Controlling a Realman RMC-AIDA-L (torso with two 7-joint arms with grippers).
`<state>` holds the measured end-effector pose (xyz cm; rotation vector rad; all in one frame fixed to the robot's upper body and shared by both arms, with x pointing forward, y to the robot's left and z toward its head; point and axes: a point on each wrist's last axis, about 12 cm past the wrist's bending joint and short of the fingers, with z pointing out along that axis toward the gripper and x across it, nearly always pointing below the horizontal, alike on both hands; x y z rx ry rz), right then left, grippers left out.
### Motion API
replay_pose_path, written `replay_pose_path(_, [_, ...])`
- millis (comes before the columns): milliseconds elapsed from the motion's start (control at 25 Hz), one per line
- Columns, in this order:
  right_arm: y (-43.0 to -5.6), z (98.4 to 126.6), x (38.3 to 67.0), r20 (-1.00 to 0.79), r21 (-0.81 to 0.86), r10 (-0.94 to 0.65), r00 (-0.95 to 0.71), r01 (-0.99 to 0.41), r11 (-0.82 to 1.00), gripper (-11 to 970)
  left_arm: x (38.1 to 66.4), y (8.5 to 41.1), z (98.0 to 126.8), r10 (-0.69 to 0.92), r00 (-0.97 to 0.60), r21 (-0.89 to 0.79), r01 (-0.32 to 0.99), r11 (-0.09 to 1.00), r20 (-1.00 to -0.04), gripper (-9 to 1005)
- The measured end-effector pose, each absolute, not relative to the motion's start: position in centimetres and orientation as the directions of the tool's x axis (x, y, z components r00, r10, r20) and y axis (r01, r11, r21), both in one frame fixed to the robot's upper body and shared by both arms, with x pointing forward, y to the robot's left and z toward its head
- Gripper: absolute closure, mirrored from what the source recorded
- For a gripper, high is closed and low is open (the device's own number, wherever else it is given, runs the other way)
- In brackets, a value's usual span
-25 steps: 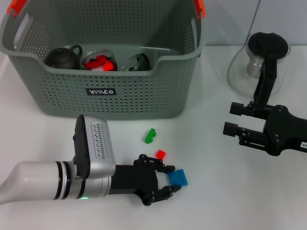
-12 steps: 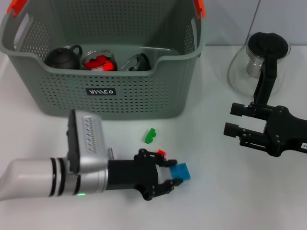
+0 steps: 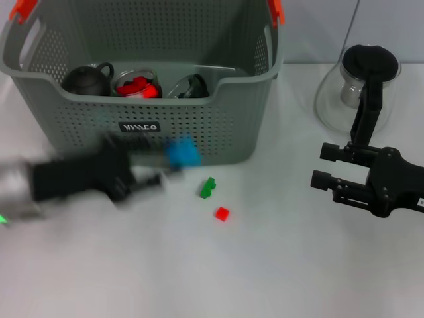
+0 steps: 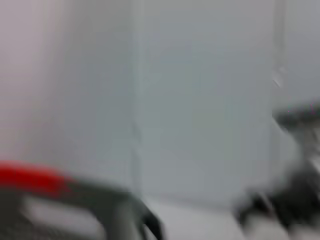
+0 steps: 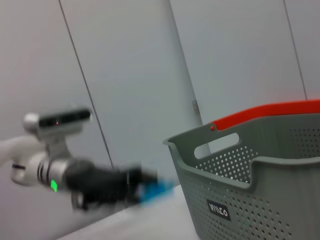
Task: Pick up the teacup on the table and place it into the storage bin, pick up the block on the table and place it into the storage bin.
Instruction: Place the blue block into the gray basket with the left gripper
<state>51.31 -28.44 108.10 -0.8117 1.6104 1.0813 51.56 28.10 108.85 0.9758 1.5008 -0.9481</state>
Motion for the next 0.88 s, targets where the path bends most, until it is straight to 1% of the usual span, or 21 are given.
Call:
replay_pose_path(120, [-28.4,108.1,51.4,-0.96,0.26,-0.002,-0.281,-0.89,0.376,286,53.4,30.8,112.6,-0.018,-0.108,-0.104,0.883,0.458,-0.994,590])
replay_pose_path(240, [-28.3,108.2,51.5,-0.96,0.257,-0.003,-0.279,-0.891,0.374,286,56.6,31.9,116.2,-0.061,-0.184,-0.186,0.798,0.573,-0.981,590])
replay_pose_path(320, [-28.3,108.2,51.5,-0.96,0.257,-0.004,-0.278,-0.891,0.374,285,58.8,32.0,118.0,-0.038,-0.225,-0.198,0.751,0.63,-0.974,590])
replay_pose_path(440, [-28.3,108.2,51.5,-0.96,0.258,-0.005,-0.28,-0.891,0.374,285,62.0,30.7,120.2,0.082,-0.304,-0.168,0.707,0.687,-0.949,590])
replay_pose_path(520, [-28.2,108.2,51.5,-0.96,0.258,-0.004,-0.28,-0.891,0.374,285,63.5,29.5,120.5,0.185,-0.364,-0.132,0.692,0.71,-0.913,591])
replay_pose_path(600, [-28.2,108.2,51.5,-0.96,0.258,-0.003,-0.279,-0.892,0.372,285,65.0,28.2,120.3,0.293,-0.417,-0.063,0.658,0.75,-0.86,591])
replay_pose_path(760, [-28.1,108.2,51.5,-0.96,0.258,-0.003,-0.279,-0.892,0.372,286,65.6,26.4,119.4,0.36,-0.418,0.022,0.627,0.779,-0.834,591])
replay_pose_path(880, [-28.1,108.2,51.5,-0.96,0.259,-0.003,-0.28,-0.892,0.372,286,65.8,25.9,119.0,0.354,-0.423,0.06,0.568,0.821,-0.834,591])
